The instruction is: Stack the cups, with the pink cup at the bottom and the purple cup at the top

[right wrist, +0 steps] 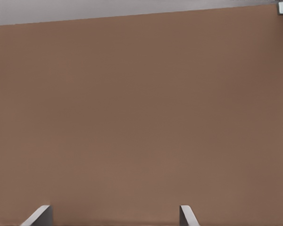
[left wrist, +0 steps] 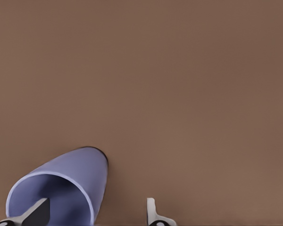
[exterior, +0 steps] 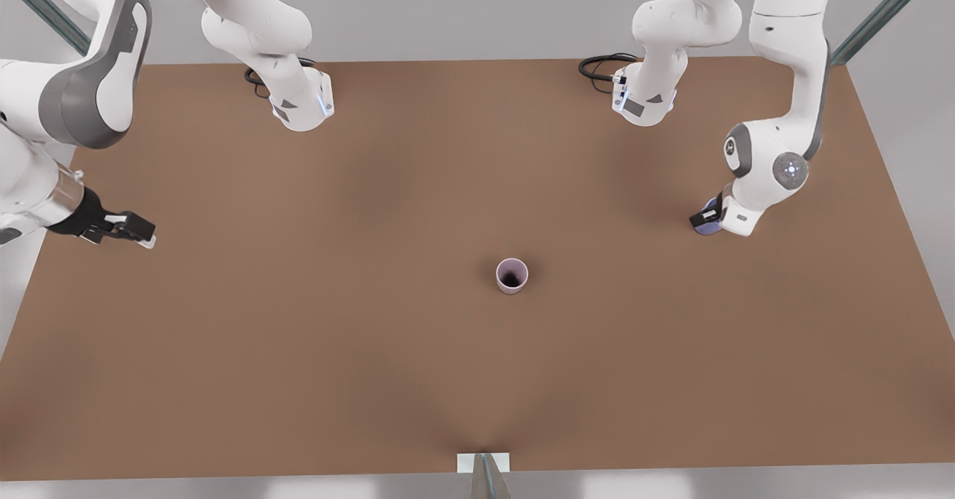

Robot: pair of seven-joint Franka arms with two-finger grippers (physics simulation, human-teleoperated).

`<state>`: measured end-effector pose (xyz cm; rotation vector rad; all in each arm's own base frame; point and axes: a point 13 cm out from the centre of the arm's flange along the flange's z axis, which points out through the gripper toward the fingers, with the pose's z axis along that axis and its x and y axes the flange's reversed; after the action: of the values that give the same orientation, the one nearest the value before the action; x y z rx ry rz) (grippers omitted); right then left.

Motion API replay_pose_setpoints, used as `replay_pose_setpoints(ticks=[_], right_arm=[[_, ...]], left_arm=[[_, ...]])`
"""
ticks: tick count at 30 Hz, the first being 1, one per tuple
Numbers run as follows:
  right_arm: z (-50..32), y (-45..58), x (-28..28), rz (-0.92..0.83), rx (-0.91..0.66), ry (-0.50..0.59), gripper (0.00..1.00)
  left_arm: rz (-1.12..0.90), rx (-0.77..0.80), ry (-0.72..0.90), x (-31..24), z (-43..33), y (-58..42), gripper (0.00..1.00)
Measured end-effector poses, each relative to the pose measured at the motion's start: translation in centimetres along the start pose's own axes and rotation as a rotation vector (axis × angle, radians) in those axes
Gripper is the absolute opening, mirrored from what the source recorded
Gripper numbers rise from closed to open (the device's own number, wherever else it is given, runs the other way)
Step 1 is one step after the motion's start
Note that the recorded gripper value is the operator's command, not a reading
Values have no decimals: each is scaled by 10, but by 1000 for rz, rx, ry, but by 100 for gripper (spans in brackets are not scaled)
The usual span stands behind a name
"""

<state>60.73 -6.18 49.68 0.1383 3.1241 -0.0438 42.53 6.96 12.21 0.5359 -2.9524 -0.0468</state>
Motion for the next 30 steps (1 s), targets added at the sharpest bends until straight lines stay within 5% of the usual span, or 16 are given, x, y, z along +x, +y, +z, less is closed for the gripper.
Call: replay_pose_setpoints(ticks=[2,5,12,20,30], right_arm=[[-1,-2,1,-9,0,-1,100],[-2,-3,3,-22,0,7,100],[-8,-2,4,-54,8,5,100],[-6,-4,4,-76,17,12,100],[-12,-2,5,-94,11,5,100]], left_arm=[[11,-9,19,4,10,-5,95],[8,-16,40,8,21,-4,67],[-8,-18,50,8,27,-1,41],[-13,-16,43,6,24,-1,22],[40,11,-64,-25,-31,-42,21]])
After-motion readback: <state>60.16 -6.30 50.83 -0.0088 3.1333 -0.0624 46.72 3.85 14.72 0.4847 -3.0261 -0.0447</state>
